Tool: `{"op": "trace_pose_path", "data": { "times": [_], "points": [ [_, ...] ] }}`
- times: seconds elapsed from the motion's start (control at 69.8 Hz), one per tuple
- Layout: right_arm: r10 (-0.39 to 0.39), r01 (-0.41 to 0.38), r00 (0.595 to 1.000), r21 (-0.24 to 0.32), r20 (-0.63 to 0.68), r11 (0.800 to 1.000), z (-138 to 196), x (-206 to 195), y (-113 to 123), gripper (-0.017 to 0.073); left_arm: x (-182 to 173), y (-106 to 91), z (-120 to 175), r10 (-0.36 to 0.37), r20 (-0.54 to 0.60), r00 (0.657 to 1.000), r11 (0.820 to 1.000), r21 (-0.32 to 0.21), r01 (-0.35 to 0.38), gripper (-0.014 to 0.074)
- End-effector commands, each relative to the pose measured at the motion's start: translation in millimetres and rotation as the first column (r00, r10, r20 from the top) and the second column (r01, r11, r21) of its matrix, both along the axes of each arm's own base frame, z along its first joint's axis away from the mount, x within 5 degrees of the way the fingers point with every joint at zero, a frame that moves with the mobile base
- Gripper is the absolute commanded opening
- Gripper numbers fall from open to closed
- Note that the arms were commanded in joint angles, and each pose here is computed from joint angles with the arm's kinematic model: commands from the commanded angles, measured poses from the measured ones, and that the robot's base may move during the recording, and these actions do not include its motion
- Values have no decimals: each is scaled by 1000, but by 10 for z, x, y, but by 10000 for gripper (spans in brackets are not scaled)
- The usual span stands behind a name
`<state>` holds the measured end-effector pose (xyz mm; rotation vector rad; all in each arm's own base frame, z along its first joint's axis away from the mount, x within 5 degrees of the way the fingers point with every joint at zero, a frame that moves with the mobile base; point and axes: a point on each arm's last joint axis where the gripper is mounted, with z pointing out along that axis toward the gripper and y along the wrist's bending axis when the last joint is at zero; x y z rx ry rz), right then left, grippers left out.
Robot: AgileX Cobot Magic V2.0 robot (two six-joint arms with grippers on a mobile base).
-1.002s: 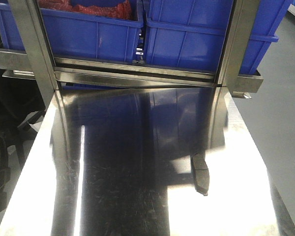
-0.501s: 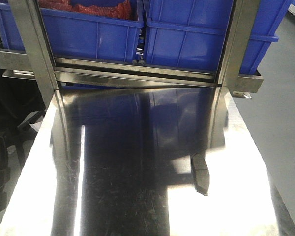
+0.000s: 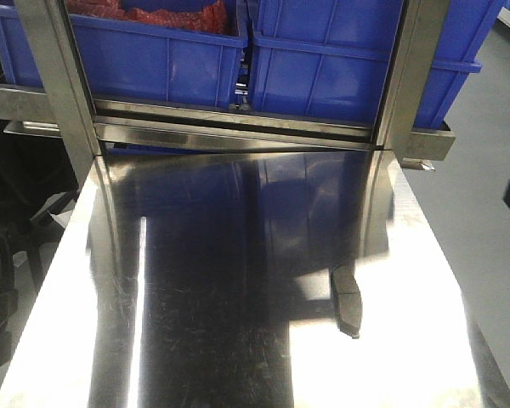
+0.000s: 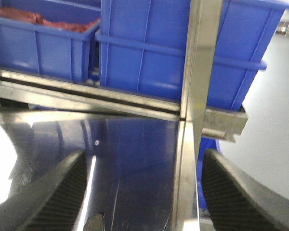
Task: Move and align brake pads A on conveyor
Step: 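Move the right arm toward the other brake pad, then lower the open right gripper over the second brake pad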
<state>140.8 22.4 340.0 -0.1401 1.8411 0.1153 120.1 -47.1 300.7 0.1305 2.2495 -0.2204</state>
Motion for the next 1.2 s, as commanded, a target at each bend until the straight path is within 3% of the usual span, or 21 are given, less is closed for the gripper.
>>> {"op": "trace_pose_path", "data": {
  "times": [0.0,0.215,0.372,0.444,0.788,1.045,1.189],
  "points": [
    [1,-1,1000,-2,0,1000,182,227,34,494,35,-27,149,-17,101,995,999,-37,21,-8],
    [41,-50,971,-35,-235,998,45,734,211,494,35,-27,149,-17,101,995,999,-37,21,-8],
    [135,-186,903,-87,-407,979,-131,1021,576,494,35,-27,149,-17,101,995,999,-37,21,-8],
    [158,-220,876,-86,-457,972,-201,1141,730,494,35,-27,149,-17,101,995,999,-37,21,-8],
    [99,-179,760,-61,-643,982,-613,1570,936,494,35,-27,149,-17,101,995,999,-37,21,-8],
    [45,-120,654,-46,-755,992,-1018,1703,993,511,35,-27,149,-17,101,995,999,-37,21,-8],
    [26,-80,619,-30,-785,996,-1157,1743,1016,537,35,-27,149,-17,101,995,999,-37,21,-8]
  ]
}}
